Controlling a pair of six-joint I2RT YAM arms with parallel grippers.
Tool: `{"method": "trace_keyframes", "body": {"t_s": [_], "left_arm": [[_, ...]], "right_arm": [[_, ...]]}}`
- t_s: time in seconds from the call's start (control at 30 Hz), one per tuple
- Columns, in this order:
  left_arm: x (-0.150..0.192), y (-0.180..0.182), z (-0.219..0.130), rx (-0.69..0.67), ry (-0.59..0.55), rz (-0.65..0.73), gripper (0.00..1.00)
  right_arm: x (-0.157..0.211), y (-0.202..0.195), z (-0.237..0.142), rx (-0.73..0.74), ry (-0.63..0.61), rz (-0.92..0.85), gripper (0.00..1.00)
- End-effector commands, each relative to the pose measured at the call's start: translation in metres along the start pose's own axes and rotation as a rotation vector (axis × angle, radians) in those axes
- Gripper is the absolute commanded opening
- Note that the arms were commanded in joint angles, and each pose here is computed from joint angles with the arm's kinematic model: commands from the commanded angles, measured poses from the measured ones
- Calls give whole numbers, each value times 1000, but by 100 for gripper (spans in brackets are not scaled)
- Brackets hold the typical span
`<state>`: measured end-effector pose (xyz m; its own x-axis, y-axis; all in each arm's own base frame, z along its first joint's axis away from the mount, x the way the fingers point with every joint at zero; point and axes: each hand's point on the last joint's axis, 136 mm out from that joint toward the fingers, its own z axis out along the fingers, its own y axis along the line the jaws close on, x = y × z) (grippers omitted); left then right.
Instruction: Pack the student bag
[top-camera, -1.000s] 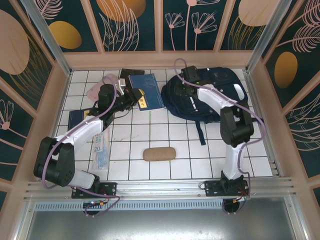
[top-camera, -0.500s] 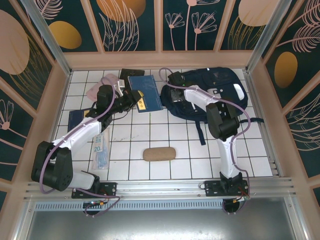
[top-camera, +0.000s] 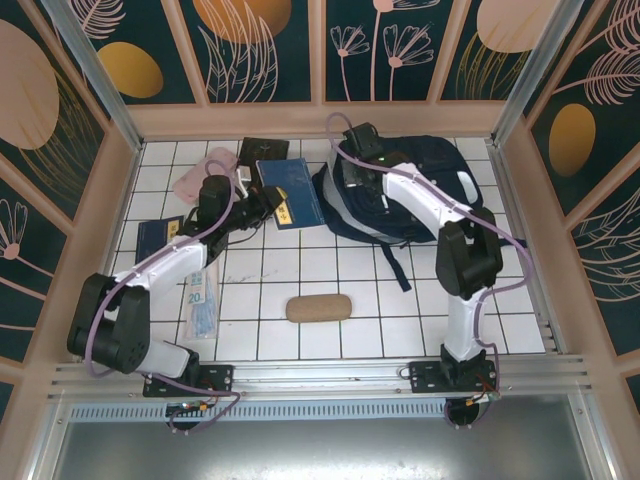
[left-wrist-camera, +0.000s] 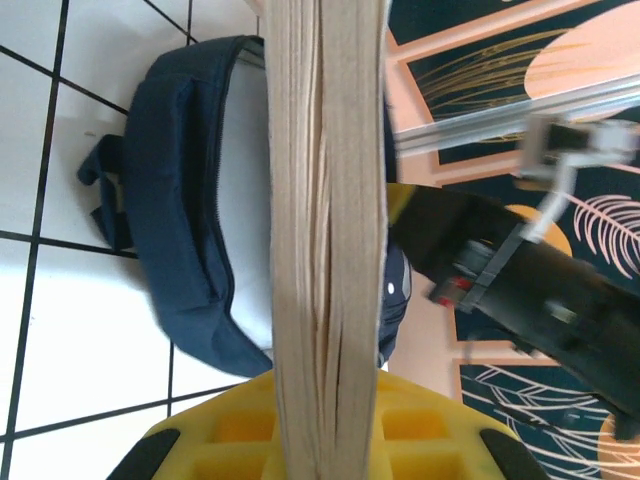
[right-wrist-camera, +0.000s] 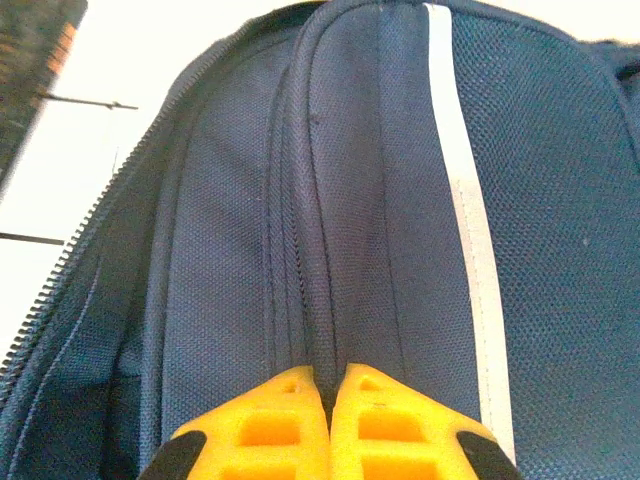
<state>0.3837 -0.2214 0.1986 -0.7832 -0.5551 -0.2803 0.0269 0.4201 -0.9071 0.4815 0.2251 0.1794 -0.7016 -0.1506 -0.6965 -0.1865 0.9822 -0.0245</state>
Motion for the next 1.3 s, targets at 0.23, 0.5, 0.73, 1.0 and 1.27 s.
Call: {"method": "trace_keyframes", "body": {"t_s": [0.23, 0.5, 0.73, 1.0, 1.27], "left_arm": [[-11, -33, 58, 154, 11, -11, 0], [7, -37, 132, 161, 59, -43, 0], [19, -54, 183, 218, 76, -99, 0], [36, -44, 242, 102, 77, -132, 0], [74, -48, 288, 9, 126, -57, 39]], "right_arm": [[-85, 28, -118, -367, -256, 111, 0], [-101, -10, -142, -467, -306, 276, 0], [-100, -19, -144, -495, -308, 340, 0], [-102, -16, -142, -524, -312, 380, 0], [-105, -27, -140, -493, -335, 406, 0]]}}
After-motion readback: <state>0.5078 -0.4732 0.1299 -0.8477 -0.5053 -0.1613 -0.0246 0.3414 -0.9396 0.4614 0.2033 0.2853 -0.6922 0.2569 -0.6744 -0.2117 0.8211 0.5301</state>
